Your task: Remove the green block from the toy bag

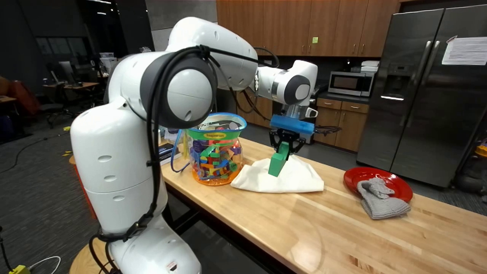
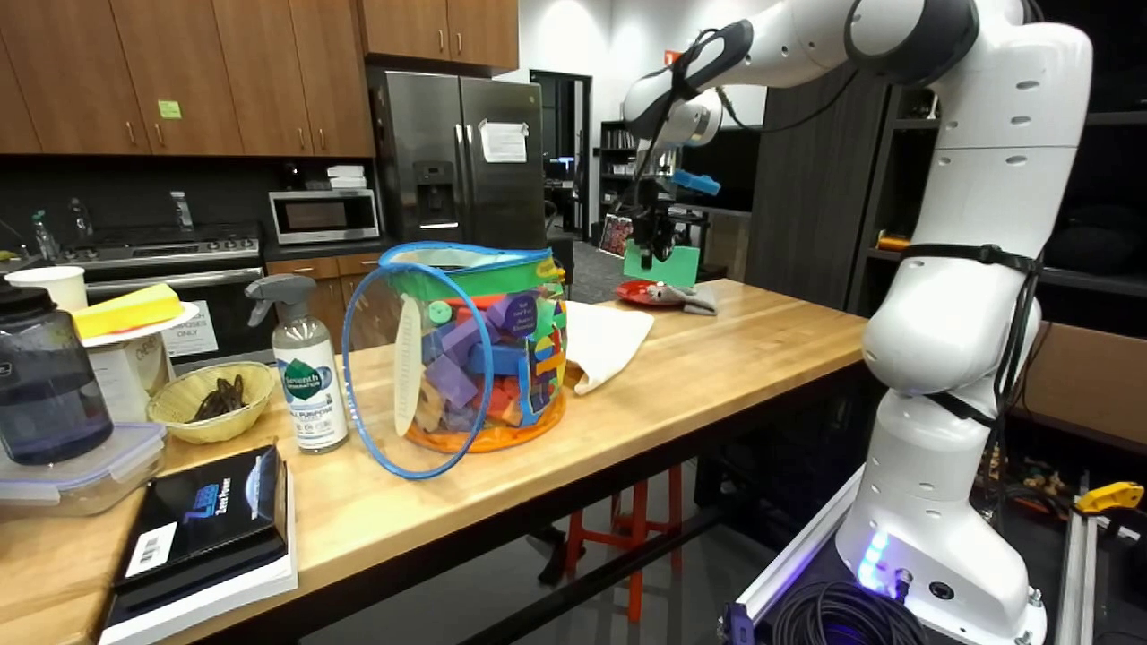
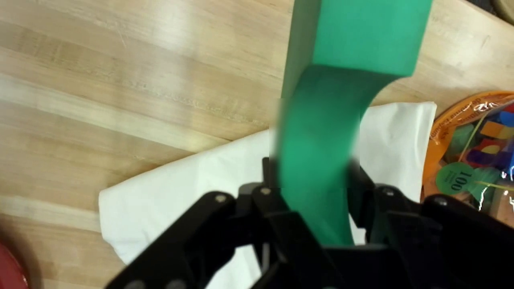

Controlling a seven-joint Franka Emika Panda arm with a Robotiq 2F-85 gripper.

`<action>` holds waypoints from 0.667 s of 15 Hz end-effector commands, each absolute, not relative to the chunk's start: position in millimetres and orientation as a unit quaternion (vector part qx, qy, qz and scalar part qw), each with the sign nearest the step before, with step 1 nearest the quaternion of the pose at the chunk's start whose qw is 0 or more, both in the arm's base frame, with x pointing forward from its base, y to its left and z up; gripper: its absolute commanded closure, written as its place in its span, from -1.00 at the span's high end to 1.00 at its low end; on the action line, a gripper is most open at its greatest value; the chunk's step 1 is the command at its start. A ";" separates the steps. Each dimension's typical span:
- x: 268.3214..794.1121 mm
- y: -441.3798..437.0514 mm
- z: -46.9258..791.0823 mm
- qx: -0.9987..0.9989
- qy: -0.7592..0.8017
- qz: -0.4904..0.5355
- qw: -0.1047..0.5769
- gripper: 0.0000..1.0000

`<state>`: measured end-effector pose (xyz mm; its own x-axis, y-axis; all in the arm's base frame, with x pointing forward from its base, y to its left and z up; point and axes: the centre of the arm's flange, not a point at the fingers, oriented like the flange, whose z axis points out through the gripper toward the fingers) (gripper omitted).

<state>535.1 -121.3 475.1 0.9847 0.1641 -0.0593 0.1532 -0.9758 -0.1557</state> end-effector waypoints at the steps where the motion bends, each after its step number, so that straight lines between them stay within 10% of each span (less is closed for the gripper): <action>1: 513.0 -111.8 470.7 -0.994 -0.068 0.031 0.078 -0.66; 10: 514.0 -107.6 441.2 -0.992 -0.056 0.035 0.110 -0.66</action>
<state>519.2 -110.4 445.9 0.9866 0.1397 -0.0845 0.1207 -0.9726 -0.1985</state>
